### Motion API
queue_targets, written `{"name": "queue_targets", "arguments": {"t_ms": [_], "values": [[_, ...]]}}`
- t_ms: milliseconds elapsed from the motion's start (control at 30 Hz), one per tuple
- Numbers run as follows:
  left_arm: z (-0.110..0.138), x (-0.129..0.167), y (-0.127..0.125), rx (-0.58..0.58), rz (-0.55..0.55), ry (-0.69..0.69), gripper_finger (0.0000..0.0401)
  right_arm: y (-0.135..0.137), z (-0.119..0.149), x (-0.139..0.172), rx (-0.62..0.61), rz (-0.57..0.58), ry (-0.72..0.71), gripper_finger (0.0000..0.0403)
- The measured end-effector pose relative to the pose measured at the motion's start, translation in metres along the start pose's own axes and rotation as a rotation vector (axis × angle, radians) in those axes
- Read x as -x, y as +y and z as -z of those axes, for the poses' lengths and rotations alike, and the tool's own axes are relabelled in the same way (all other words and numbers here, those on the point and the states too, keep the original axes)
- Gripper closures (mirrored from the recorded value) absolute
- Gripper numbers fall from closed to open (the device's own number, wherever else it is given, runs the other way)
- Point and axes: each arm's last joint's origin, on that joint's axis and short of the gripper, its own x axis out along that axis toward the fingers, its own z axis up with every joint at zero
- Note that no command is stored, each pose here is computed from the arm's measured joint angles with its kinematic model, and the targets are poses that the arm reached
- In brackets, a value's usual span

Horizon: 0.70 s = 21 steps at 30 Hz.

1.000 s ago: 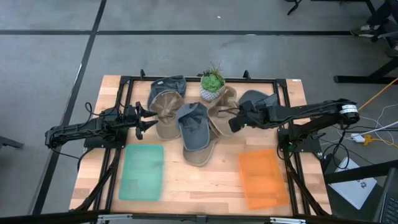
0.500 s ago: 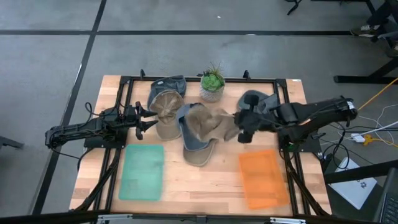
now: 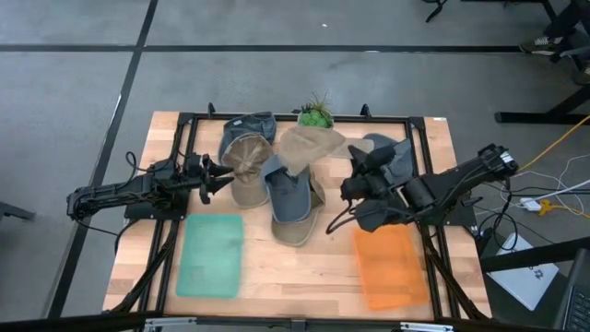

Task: Pick & Place hat
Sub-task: Put the top right brown cap into the orange bin

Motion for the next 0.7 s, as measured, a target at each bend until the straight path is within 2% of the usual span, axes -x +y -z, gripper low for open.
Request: {"name": "queue_targets", "arguments": {"t_ms": [167, 300, 567, 700], "values": [[-0.003, 0.000, -0.001, 0.027, 0.006, -0.033, 0.0203, 0.004, -0.004, 0.000, 0.006, -0.002, -0.002, 0.0387], [-0.004, 0.000, -0.003, 0.065, 0.039, -0.035, 0.0203, 0.003, -0.007, 0.002, -0.036, -0.021, -0.026, 0.0385], [-0.006, 0.001, -0.009, 0.082, 0.183, -0.008, 0.0203, 0.003, -0.016, 0.015, -0.133, -0.126, -0.139, 0.0385], [-0.013, 0.003, -0.016, 0.016, 0.294, -0.064, 0.0203, 0.002, -0.019, 0.019, -0.163, -0.166, -0.185, 0.0385]]}}
